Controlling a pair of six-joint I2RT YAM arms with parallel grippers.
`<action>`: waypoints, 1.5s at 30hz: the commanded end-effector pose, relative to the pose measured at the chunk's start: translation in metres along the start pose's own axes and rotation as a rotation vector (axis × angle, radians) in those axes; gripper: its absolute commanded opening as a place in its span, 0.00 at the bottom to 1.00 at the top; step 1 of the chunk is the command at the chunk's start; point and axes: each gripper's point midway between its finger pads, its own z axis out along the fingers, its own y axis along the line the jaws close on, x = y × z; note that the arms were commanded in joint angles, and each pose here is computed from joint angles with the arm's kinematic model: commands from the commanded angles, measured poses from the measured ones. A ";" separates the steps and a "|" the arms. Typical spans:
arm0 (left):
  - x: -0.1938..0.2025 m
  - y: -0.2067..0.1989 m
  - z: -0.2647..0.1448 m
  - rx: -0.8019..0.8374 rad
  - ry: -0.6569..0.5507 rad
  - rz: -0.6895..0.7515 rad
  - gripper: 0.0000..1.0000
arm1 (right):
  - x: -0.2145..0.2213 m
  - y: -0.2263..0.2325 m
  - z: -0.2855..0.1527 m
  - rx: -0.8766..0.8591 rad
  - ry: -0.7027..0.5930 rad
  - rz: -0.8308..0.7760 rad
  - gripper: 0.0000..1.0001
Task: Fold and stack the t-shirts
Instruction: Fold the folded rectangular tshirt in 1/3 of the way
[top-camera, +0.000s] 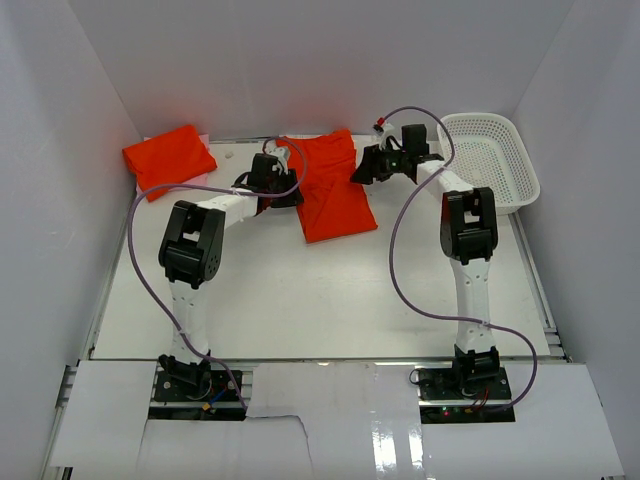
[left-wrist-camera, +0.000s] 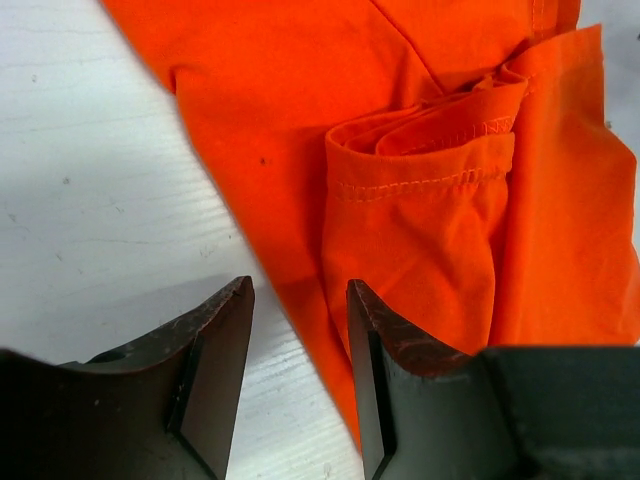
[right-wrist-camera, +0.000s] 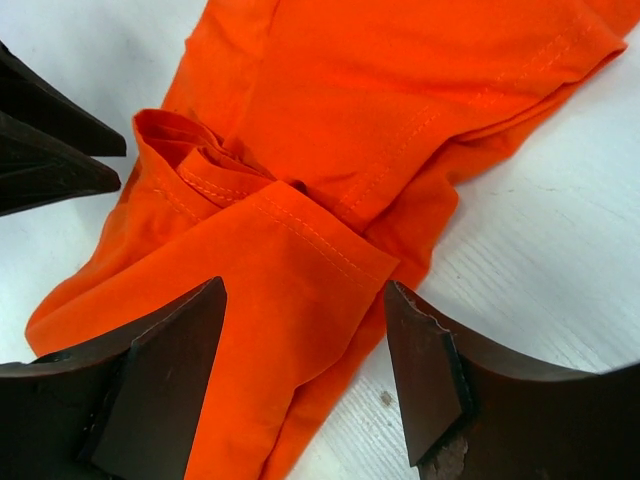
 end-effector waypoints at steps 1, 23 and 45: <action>-0.032 -0.004 -0.001 0.007 -0.094 0.032 0.53 | -0.002 -0.008 0.003 0.005 -0.005 -0.016 0.70; -0.060 -0.021 -0.007 0.075 -0.188 0.043 0.52 | 0.016 -0.023 0.019 0.006 0.000 0.040 0.13; -0.049 -0.024 0.022 0.129 -0.123 0.048 0.46 | 0.014 -0.022 0.017 0.006 -0.003 0.023 0.09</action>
